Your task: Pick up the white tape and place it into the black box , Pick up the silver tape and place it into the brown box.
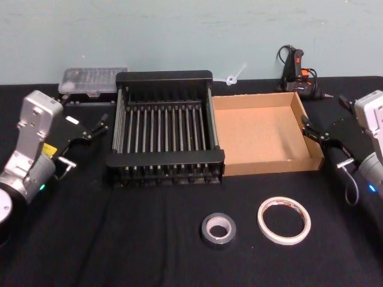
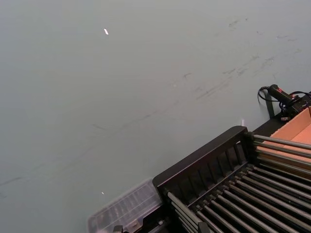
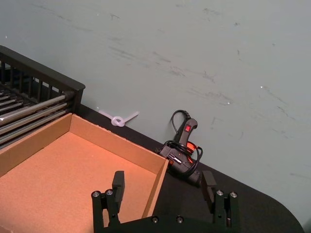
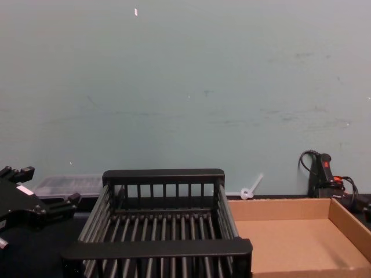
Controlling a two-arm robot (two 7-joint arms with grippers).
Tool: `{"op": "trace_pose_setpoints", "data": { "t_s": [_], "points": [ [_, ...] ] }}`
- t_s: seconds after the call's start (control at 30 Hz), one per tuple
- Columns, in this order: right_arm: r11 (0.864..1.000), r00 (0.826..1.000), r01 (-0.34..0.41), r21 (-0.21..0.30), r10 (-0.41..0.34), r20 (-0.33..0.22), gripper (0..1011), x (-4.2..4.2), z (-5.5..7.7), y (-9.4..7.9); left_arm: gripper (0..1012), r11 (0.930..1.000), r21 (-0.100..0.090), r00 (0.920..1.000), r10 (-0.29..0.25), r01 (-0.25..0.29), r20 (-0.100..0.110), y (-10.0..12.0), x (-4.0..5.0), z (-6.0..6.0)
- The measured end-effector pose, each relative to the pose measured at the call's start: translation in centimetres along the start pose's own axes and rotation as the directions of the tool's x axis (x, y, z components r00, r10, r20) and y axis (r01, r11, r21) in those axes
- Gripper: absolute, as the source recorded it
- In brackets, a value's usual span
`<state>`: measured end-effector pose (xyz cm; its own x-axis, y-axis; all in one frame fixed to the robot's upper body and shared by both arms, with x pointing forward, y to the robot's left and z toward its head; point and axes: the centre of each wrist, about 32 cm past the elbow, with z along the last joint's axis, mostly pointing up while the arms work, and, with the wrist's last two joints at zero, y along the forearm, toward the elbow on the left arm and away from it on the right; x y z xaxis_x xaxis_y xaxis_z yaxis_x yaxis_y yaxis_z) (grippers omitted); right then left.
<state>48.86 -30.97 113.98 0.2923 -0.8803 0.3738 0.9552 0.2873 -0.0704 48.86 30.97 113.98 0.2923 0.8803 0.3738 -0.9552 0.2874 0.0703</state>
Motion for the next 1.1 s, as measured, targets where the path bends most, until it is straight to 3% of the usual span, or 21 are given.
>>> {"op": "trace_pose_setpoints", "data": {
  "t_s": [0.83, 1.1],
  "points": [
    [1.0, 1.0, -0.007, 0.001, 0.007, 0.0, 1003, -0.02, 0.14, 0.06, 1001, 1.0, 0.0, 1.0, 0.0, 0.0, 0.0, 0.0, 0.0, 0.0],
    [1.0, 0.999, -0.028, -0.006, 0.028, -0.027, 1002, 0.31, 0.61, -0.14, 1001, 1.0, 0.0, 1.0, 0.0, 0.0, 0.0, 0.0, 0.0, 0.0]
  ]
}}
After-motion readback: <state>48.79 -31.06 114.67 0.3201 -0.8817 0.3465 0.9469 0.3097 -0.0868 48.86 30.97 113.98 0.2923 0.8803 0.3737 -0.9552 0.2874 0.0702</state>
